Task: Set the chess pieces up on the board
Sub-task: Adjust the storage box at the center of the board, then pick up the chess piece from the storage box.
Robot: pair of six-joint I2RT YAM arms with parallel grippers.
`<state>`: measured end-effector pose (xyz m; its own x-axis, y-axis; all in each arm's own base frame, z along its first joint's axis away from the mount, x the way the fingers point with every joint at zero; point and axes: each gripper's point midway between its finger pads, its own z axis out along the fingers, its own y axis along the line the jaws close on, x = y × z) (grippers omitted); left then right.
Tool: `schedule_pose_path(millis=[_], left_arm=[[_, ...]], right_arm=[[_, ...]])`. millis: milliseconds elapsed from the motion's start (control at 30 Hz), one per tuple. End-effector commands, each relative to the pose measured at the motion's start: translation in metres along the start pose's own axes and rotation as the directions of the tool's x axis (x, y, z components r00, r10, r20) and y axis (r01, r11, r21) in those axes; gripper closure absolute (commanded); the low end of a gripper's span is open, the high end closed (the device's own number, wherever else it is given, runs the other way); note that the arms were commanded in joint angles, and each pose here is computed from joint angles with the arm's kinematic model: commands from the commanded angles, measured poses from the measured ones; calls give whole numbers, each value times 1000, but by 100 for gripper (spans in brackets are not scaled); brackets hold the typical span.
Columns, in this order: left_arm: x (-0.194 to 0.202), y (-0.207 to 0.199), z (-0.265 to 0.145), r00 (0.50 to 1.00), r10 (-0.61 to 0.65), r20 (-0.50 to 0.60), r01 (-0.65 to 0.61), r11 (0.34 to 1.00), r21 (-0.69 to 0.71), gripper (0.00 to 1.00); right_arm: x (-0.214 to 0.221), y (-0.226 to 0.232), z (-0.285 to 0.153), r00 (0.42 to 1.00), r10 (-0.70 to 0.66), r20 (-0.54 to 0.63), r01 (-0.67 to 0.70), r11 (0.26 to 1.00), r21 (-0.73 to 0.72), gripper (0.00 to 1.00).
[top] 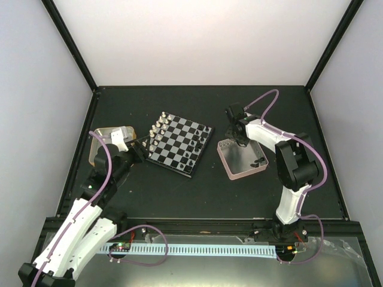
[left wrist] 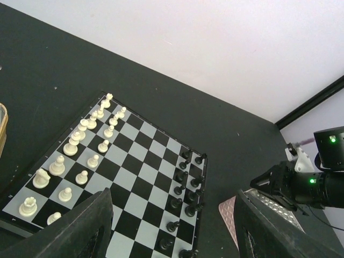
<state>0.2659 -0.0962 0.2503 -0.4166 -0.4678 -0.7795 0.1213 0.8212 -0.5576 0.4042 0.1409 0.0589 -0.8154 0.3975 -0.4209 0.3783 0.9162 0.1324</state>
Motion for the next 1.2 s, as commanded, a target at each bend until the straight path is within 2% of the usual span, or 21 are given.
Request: schedule_pose_path(millis=[0,133,300,400,600,767,1000,1167], left_arm=[[-15,-5,-5,999,12,43,-12,1000,5,37],[-14,-4,-4,999,11,40,-11,1000,3,37],[-14,-5,-4,999,10,42,-11,1000,6,37],[-14,-5,-3,999,11,42,-11,1000,7,37],[-15,-7,-4,999,11,44,-11,1000,16,37],[-15,-8,-2,999,15,43,-16,1000,23,36],[-9,-8,1,1000,15,25,-16,999,31,36],[-8,-7,2,1000,17,23,-18,999,29,36]], right_arm=[[4,12,1,998,-62,-23,60,995,-81,78],[14,18,-4,993,-109,-48,102,985,-142,84],[24,20,-15,986,-152,-71,137,973,-184,84],[23,18,-25,983,-171,-63,156,970,-186,77],[-5,-17,-61,987,-137,86,142,988,-54,61],[-7,-65,-70,986,-88,141,78,994,77,60],[9,-116,-41,998,-16,59,4,978,210,66],[21,-121,-22,1000,-5,-8,7,975,223,61]])
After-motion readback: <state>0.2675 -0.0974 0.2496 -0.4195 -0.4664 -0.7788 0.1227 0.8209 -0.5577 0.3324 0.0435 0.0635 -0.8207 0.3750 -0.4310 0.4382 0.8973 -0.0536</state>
